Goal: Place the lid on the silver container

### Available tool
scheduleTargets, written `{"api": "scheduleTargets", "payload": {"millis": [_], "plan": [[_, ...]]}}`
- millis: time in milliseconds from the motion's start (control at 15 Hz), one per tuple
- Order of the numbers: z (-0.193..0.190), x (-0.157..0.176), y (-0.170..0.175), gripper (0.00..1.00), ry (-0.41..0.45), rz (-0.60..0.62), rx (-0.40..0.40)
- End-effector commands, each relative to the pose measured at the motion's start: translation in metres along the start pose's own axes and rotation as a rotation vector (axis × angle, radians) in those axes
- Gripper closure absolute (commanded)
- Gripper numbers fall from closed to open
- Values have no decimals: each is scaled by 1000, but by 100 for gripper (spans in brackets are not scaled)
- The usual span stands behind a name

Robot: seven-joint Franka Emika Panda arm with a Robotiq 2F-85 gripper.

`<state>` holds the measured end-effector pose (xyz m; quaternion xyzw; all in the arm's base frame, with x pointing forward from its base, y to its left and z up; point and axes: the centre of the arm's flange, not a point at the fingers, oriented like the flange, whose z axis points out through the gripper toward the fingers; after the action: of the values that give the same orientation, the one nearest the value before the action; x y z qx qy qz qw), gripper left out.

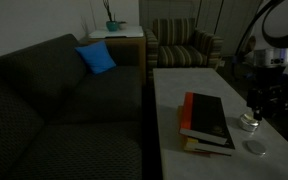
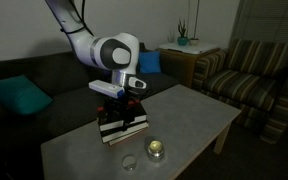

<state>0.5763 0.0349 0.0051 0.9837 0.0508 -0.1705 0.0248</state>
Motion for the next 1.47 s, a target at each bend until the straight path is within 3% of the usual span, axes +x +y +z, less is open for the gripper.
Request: {"api": "scheduleTargets", "payload": {"millis": [0,267,733,800,1400], "plan": [[24,1,13,0,-26,-26,33],[60,6,39,0,-51,0,115],[125,31,74,0,-93,-91,329],[112,11,69,0,-77,-67,269],[122,25,68,0,-89,-81,292]]}}
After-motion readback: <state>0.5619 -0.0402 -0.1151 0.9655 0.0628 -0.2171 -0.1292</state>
